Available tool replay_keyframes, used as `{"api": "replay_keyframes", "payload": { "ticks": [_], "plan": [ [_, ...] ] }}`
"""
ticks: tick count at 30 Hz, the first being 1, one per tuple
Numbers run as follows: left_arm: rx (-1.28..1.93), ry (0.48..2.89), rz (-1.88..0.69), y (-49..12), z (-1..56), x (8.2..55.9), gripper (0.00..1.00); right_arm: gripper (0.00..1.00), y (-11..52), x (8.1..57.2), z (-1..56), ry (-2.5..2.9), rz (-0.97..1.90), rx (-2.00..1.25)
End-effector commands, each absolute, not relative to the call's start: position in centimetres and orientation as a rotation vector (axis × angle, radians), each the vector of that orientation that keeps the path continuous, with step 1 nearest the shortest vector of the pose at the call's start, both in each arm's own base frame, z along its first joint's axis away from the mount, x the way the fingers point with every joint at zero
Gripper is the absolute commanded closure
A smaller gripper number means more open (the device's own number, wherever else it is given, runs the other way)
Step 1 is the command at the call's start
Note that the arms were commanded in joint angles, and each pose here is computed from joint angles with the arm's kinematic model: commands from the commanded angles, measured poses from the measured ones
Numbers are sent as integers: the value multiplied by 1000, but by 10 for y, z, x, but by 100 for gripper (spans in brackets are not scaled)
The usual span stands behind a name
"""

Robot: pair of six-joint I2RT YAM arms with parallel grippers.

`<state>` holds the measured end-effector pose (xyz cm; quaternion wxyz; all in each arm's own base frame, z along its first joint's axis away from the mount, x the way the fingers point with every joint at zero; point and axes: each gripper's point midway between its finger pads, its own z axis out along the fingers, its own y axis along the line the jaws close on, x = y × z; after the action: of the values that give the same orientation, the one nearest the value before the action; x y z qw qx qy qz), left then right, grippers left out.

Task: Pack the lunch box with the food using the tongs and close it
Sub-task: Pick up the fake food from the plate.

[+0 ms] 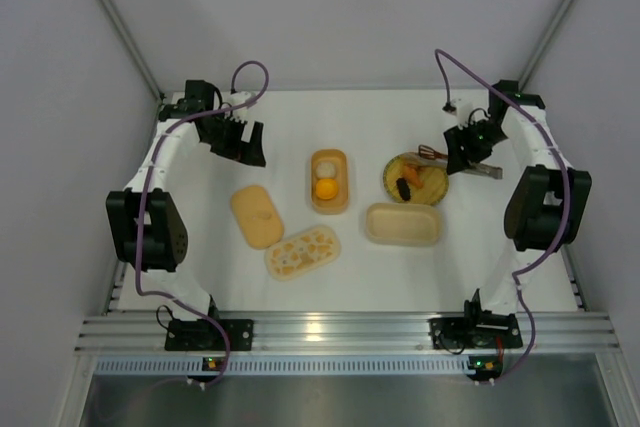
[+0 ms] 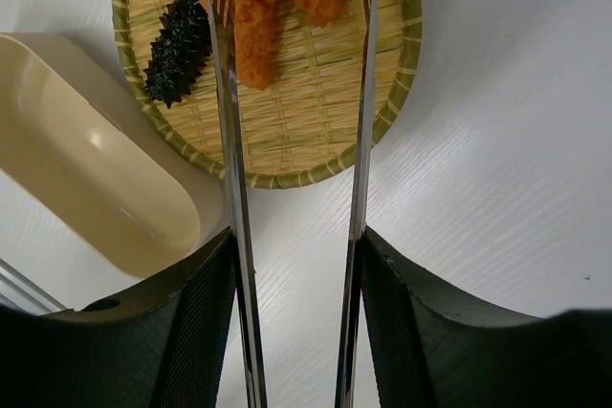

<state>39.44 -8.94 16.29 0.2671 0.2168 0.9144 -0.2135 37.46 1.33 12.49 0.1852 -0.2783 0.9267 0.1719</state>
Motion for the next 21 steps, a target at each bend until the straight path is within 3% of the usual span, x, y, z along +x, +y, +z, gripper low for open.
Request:
{"api": "replay_keyframes", "payload": {
  "ticks": [1,11,21],
  "plan": [
    [596,2412,-559,-90,177,407,2,50,11,386,136,2557,461,-821],
    [583,2416,-561,-90,177,413,2,56,13,388,129,2571,454,-860],
    [585,2423,-572,-91,173,413,2,76,18,374,135,2579,497,-871]
  ]
}}
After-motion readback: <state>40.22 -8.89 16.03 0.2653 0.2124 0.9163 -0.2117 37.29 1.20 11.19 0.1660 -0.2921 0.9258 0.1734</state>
